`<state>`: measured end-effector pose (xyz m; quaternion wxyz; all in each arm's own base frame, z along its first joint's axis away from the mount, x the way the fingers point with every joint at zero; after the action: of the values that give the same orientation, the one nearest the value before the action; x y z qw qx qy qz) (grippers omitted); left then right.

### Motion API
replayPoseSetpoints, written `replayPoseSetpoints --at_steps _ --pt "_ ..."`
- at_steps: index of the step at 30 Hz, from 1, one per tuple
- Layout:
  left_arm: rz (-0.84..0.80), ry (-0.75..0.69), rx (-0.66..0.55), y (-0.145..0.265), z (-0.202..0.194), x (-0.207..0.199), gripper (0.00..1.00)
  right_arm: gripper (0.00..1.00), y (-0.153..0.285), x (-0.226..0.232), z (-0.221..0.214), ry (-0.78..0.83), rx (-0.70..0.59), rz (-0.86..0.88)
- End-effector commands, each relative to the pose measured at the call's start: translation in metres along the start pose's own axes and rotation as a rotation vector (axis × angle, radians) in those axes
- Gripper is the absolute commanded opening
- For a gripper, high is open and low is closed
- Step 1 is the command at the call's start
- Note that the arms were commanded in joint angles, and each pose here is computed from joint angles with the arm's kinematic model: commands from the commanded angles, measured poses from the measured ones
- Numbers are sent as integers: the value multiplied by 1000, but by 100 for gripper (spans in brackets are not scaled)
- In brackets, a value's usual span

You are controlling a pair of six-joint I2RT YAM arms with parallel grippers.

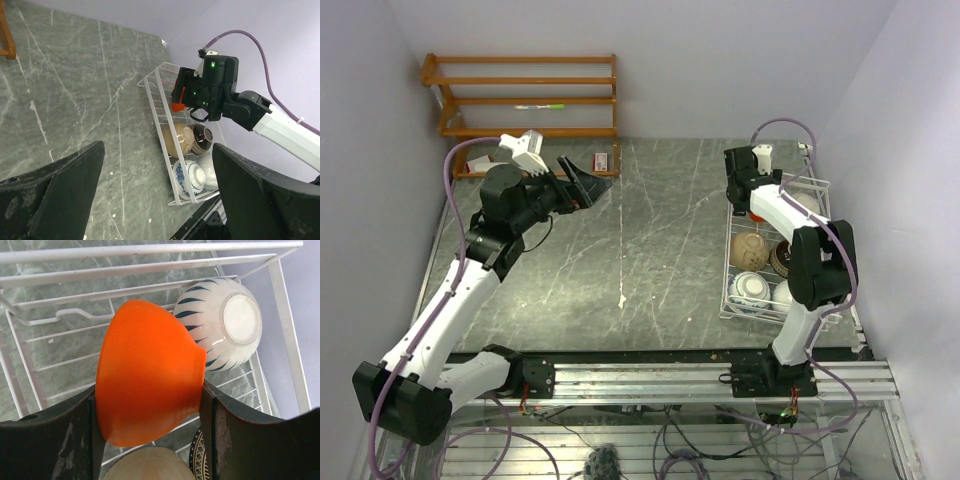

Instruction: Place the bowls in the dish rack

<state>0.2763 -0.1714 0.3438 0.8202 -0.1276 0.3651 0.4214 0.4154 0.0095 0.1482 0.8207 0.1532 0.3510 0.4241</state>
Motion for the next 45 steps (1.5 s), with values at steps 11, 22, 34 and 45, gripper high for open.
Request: replayPoseSetpoints --at_steps 11,22,34,45 --pt "29 -70 -68 21 20 -11 99 24 -21 11 -7 39 31 -46" --pt "67 -98 -85 31 23 -11 99 68 -26 22 -18 37 56 3" --pt "68 -101 -99 35 25 -12 99 97 -13 17 0 -1 15 55" --pt "71 -108 -108 37 28 -14 99 100 15 13 29 -49 -51 208"
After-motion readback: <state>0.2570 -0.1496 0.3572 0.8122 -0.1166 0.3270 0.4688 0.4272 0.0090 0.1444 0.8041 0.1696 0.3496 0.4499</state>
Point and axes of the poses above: each gripper's point midway between its finger pads, its own y axis back along the fingers, its own x axis along the line the jaws close on, z = x × y, the point moved 5 cm from there along y, back along the fingers, and after that the axes turned 3 degrees about y, right-handed, at the moved point
